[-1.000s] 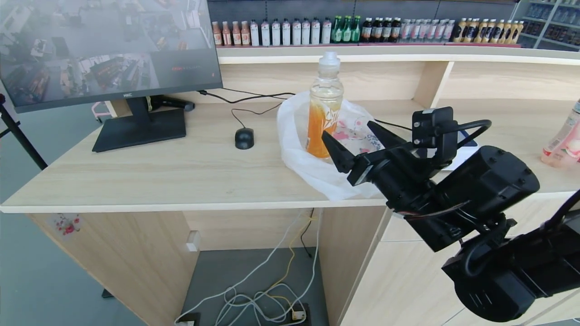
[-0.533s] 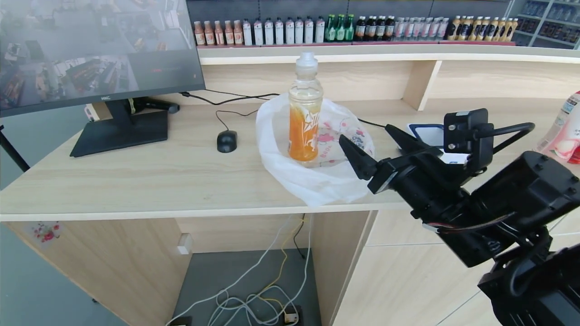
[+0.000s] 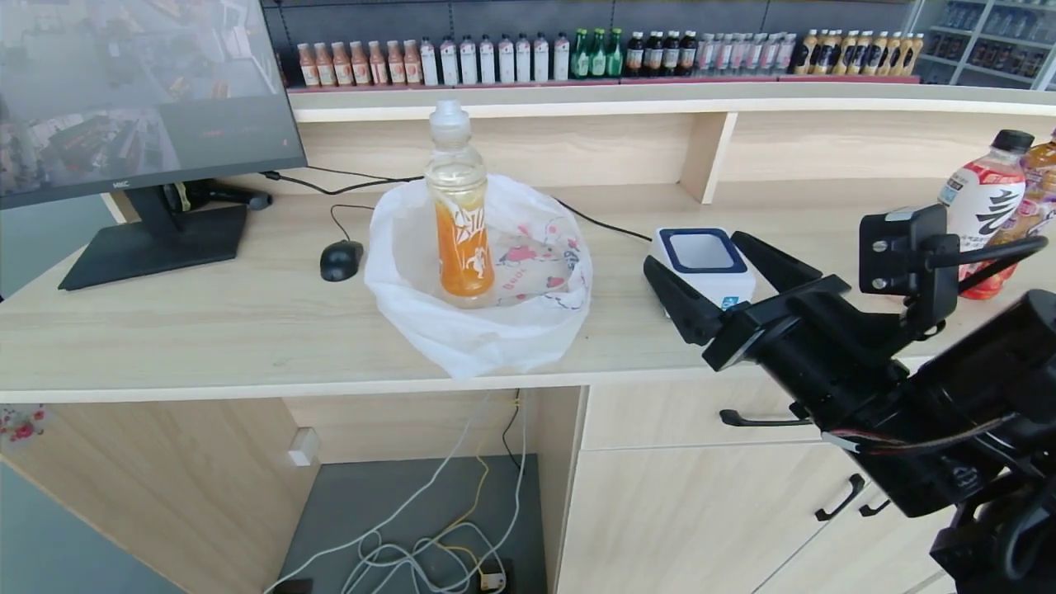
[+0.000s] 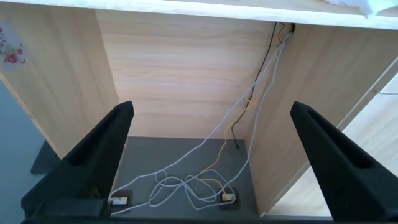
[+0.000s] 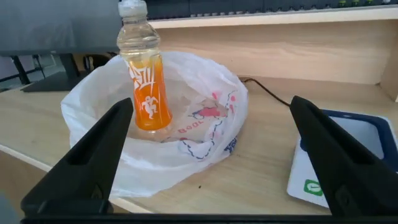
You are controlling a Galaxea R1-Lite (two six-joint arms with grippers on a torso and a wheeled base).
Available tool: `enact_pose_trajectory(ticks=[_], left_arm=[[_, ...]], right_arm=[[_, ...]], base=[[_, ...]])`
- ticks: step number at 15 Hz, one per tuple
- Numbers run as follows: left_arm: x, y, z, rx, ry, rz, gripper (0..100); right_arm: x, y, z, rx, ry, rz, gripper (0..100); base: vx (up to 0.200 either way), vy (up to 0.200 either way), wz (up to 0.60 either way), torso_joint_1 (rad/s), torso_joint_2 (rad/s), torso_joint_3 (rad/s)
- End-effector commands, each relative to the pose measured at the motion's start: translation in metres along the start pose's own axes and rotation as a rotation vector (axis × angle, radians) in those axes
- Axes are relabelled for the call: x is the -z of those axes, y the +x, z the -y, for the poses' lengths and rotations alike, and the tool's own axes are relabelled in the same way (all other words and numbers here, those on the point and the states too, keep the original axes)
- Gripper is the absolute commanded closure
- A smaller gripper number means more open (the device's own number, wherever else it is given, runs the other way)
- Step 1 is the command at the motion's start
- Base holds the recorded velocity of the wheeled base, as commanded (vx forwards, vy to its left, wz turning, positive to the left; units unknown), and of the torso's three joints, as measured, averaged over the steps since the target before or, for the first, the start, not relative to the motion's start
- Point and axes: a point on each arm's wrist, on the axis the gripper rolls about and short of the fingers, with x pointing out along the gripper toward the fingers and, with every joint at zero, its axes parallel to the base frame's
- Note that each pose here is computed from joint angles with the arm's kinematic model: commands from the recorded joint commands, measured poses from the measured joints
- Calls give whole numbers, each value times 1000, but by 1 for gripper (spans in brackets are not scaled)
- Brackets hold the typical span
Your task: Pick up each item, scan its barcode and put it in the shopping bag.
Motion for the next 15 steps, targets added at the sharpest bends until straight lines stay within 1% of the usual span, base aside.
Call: enact_pose_trajectory(ticks=[1, 3, 5, 9, 15], left_arm=[[0, 0, 0, 0, 0, 0, 0], [0, 0, 0, 0, -2, 0, 0], [0, 0, 0, 0, -2, 0, 0], [0, 0, 0, 0, 0, 0, 0], [0, 0, 0, 0, 0, 0, 0]], right_arm=[[0, -4, 0, -1, -12, -6, 0], [3, -11, 0, -5, -21, -34, 0], [-1, -7, 3, 6, -12, -8, 0], [-1, -3, 27, 92, -35, -4, 0], [6, 0, 31, 107, -42, -23, 0]], base=[[0, -200, 0, 2, 2, 2], [0, -200, 0, 2, 2, 0], [0, -200, 0, 7, 2, 0], [0, -200, 0, 2, 1, -1], [0, -200, 0, 1, 1, 3]])
